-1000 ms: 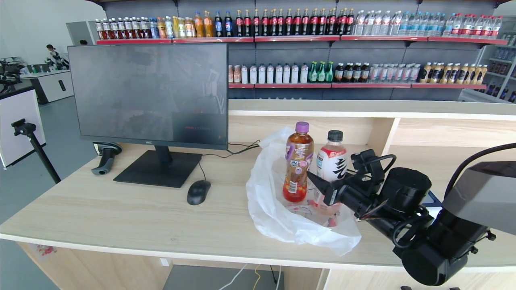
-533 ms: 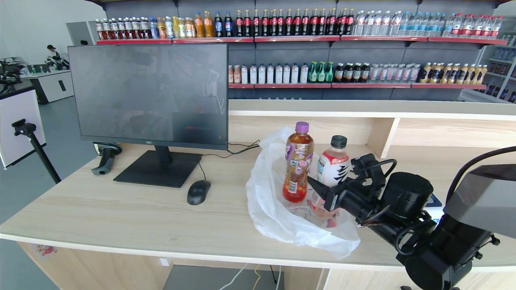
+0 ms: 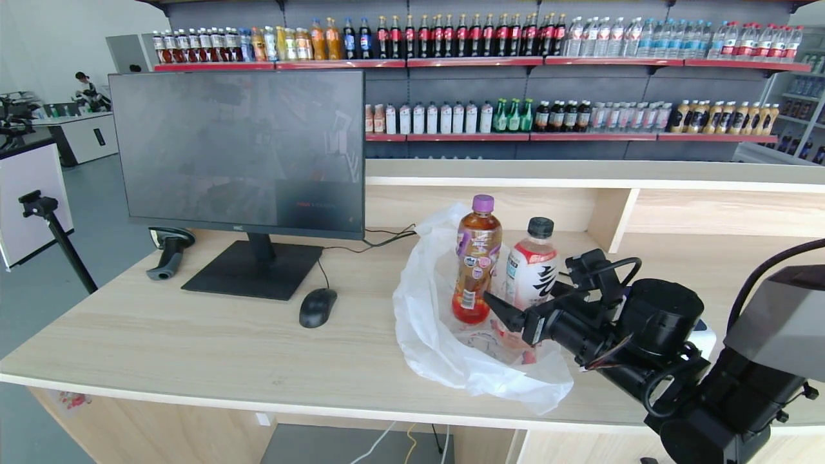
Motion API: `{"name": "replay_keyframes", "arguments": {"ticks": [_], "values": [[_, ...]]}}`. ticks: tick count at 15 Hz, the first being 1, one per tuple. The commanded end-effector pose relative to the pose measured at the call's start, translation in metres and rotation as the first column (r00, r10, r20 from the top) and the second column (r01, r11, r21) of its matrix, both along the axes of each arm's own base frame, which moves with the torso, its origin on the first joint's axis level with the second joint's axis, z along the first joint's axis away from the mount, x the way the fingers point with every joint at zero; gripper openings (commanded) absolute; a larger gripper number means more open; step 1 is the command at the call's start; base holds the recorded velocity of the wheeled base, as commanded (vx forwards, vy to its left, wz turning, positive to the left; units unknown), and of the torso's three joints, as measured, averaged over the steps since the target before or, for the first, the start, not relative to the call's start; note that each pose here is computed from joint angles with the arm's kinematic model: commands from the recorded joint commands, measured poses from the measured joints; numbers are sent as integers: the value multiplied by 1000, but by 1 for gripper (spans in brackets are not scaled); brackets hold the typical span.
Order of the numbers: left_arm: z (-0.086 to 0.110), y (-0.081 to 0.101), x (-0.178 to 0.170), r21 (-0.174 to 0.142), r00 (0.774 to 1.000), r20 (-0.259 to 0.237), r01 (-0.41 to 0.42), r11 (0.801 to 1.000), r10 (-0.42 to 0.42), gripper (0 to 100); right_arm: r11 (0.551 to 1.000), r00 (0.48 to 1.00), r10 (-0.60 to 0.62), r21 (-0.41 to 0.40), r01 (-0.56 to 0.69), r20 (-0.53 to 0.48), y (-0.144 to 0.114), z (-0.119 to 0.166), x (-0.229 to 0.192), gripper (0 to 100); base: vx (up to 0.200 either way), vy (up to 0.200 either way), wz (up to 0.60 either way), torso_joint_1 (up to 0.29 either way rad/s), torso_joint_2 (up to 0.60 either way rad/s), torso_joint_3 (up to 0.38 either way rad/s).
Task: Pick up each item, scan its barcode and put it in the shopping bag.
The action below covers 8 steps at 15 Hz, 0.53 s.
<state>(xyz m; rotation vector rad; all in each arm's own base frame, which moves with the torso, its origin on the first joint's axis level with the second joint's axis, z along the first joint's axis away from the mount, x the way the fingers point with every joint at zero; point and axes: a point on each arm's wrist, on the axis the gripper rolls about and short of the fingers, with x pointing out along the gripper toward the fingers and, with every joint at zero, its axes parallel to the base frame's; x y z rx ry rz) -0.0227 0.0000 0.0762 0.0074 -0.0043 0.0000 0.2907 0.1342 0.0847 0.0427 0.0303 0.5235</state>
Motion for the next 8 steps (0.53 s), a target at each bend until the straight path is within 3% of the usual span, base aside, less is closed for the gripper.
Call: {"name": "replay_keyframes", "arguments": {"ticks": [1, 8], "values": [[0, 0, 0, -4, 1000, 0, 0, 1000, 0, 100, 999, 997, -19, 33, 17, 72, -5, 22, 2, 100, 0, 0, 0, 0, 0, 0], [0, 0, 0, -9, 1000, -4, 0, 1000, 0, 100, 999, 996, -10, 38, 7, 87, -18, 40, -33, 100, 0, 0, 0, 0, 0, 0]]}}
